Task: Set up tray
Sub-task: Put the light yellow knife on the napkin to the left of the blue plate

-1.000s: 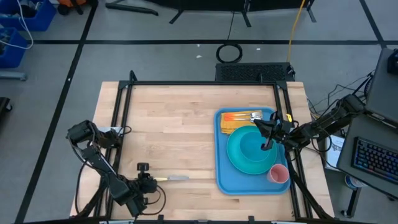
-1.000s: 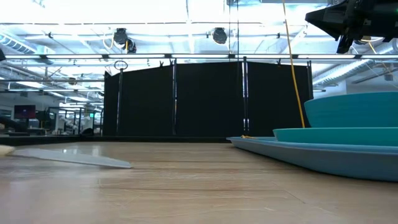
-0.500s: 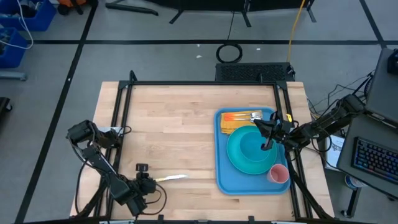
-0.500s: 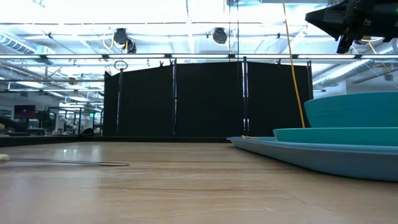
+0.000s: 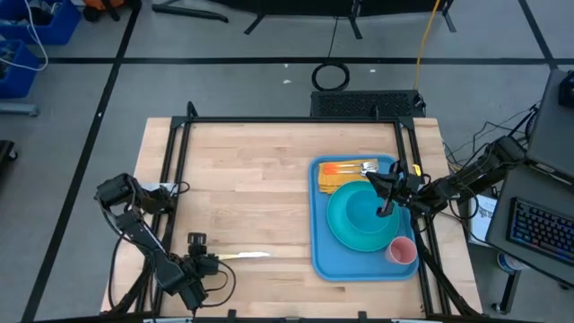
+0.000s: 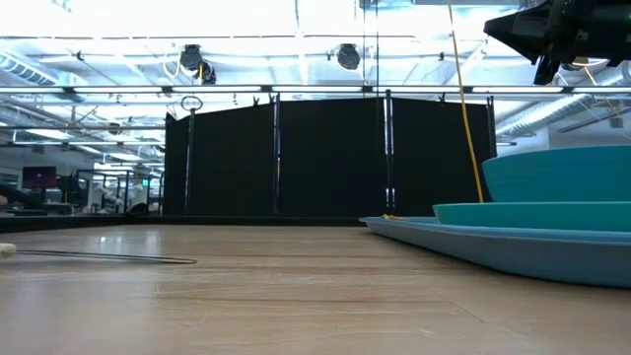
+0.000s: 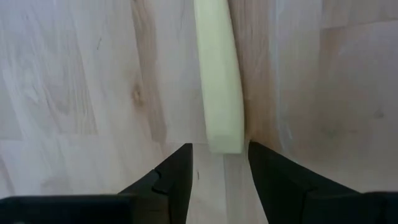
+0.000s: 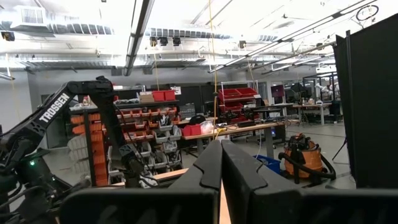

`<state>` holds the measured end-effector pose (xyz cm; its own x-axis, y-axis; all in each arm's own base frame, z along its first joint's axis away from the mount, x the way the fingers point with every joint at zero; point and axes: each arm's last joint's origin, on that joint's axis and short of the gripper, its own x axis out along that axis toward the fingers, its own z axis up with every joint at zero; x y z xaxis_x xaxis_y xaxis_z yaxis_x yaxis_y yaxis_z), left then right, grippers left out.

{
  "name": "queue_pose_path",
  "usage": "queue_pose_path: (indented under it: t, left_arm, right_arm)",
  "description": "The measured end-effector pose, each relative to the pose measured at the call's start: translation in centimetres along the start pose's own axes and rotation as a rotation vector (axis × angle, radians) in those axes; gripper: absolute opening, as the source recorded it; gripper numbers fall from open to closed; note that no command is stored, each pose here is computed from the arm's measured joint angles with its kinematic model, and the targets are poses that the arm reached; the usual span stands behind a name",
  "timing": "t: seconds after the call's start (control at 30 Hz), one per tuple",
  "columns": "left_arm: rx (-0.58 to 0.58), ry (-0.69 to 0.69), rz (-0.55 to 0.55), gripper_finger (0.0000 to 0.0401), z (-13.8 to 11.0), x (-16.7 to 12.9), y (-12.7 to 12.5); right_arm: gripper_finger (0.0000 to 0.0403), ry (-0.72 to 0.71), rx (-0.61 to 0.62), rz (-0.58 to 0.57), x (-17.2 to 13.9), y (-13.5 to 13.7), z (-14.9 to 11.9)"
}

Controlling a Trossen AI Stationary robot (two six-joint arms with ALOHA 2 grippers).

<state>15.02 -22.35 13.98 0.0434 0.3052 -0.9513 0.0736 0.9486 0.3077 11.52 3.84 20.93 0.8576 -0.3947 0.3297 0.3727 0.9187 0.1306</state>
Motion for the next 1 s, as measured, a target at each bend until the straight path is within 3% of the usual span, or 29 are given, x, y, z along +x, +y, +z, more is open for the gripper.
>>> queue_pose_path:
  t: [0.47, 0.77, 1.0]
  left_arm:
    - [0.07, -0.099, 0.083, 0.0163, 0.0, -0.1, 0.1]
    - [0.164, -0.166, -0.013, 0.0162, 0.5, 0.6, -0.7]
    - [0.091, -0.116, -0.014, 0.0105, 0.1, 1.4, -0.2]
  right_arm:
    - [0.0, 0.0, 0.0, 0.0, 0.0, 0.0, 0.0]
    - [0.0, 0.0, 0.0, 0.0, 0.0, 0.0, 0.0]
    - [0.0, 0.0, 0.0, 0.0, 0.0, 0.0, 0.0]
